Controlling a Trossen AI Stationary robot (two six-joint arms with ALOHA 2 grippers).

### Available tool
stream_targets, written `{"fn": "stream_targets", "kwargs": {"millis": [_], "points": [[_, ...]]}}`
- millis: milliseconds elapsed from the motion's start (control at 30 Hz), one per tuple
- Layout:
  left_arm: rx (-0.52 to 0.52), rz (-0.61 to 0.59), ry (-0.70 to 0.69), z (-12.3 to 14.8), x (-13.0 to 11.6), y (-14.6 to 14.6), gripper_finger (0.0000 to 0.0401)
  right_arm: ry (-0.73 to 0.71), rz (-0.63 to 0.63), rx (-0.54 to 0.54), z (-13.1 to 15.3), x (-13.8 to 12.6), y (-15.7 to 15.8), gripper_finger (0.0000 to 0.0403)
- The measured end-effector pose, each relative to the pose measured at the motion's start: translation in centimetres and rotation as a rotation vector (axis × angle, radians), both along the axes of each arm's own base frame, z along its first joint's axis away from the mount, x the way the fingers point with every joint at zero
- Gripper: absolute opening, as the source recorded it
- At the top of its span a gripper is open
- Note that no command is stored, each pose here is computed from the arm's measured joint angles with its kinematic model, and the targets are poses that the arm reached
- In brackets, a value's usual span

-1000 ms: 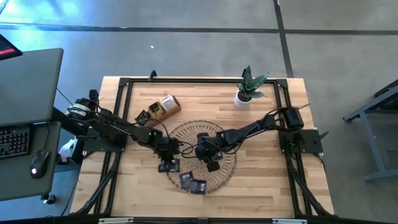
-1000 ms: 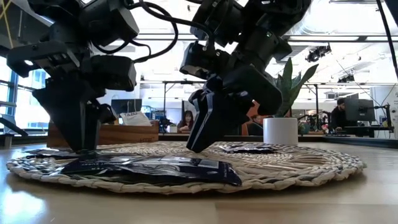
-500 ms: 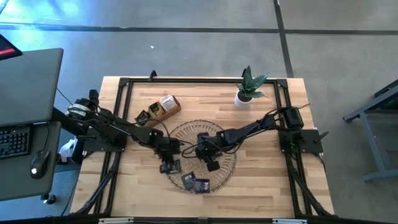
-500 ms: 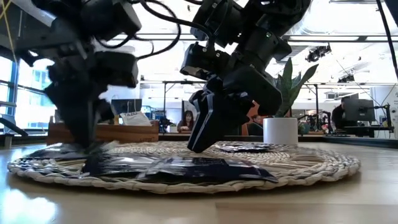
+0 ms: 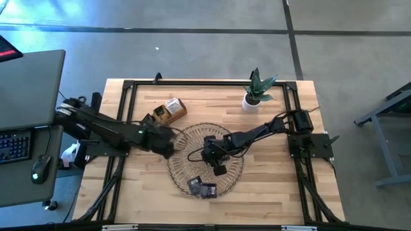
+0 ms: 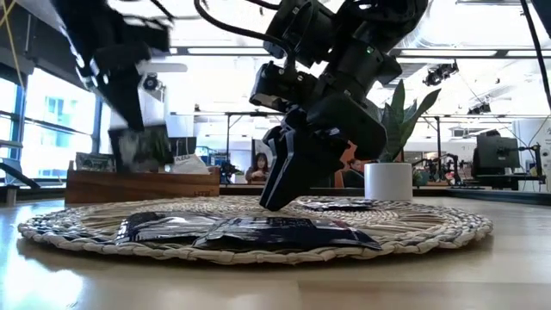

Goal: Pick & Place Tea
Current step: Put the black tea bag into the left compartment of the wooden organizer

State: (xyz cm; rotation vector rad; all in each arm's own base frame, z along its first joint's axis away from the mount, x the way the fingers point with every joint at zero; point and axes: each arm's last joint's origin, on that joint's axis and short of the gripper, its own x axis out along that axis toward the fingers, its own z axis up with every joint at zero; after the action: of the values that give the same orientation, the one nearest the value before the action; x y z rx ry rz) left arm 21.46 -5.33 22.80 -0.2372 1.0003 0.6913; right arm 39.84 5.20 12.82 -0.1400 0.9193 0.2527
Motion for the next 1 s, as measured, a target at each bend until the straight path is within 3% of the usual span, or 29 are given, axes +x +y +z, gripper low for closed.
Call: {"fn": "stream_targets", "kwargs": {"millis": [200,367,633,1000], "points": [[0.165,0.197,-0.278,1.9,-4.6,0.4,0.0000,-0.010,-0.024,-0.001,0.1,0.2,-0.9,0.0130],[0.201,0.313,-0.419,-0.6,-7.5,1.3,0.0000,-0.011,-0.041,-0.001,0.1,0.3,-1.6,0.0130],[0.166,0.472,-0.409,-4.9,-9.4,2.2,0.0000,-0.007,-0.046,-0.002,0.0,0.3,-1.9,0.0130],[0.232,0.460,-0.411,-4.1,-9.5,2.3,0.0000,-0.010,-0.039,-0.002,0.1,0.3,-1.8,0.0130]]}}
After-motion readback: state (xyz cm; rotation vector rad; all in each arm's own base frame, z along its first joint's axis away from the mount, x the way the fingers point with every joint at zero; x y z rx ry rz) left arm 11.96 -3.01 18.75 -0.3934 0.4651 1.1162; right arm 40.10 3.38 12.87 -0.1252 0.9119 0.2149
